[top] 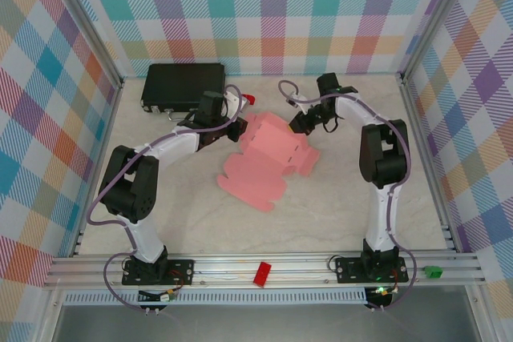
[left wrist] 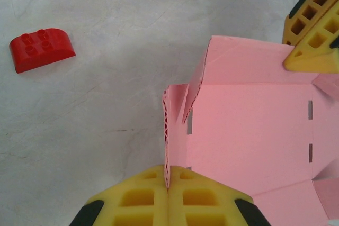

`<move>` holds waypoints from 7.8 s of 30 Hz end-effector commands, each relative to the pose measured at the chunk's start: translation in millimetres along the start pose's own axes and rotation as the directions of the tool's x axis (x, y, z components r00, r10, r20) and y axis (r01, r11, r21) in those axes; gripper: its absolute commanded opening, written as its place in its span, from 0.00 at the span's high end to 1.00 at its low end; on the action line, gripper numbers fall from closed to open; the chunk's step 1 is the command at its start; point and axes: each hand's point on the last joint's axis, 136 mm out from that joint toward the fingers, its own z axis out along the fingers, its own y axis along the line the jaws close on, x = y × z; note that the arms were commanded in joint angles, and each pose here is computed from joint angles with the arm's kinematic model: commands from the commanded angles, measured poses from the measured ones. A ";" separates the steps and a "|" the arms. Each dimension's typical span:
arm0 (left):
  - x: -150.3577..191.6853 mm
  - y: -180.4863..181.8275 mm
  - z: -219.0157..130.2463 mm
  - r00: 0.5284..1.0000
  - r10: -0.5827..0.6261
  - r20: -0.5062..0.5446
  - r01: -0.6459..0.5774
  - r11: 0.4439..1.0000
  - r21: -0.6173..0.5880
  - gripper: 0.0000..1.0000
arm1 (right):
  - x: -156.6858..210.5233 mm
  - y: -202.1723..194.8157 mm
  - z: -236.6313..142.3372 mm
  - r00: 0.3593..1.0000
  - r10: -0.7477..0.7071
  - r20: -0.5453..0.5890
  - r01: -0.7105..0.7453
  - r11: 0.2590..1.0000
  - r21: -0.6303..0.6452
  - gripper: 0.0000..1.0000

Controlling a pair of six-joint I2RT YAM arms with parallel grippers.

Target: Fold the paper box

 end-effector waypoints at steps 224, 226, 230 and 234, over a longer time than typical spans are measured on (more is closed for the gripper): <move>42.6 34.7 -43.6 0.883 -0.467 -0.052 0.470 0.879 0.080 0.56 | -53.3 46.1 43.0 0.425 -0.759 -0.493 0.690 -0.082 0.720 0.93; 31.1 33.9 -54.4 0.889 -0.457 0.005 0.454 0.885 0.101 0.54 | -53.9 46.3 42.9 0.424 -0.760 -0.493 0.689 -0.082 0.720 0.93; 13.8 45.2 -71.4 0.887 -0.447 0.113 0.444 0.895 0.055 0.50 | -53.9 46.2 42.7 0.423 -0.759 -0.494 0.690 -0.083 0.719 0.93; 10.7 78.1 -71.9 0.849 -0.496 0.180 0.513 0.856 -0.062 0.49 | -53.3 46.3 43.0 0.422 -0.759 -0.496 0.692 -0.083 0.717 0.94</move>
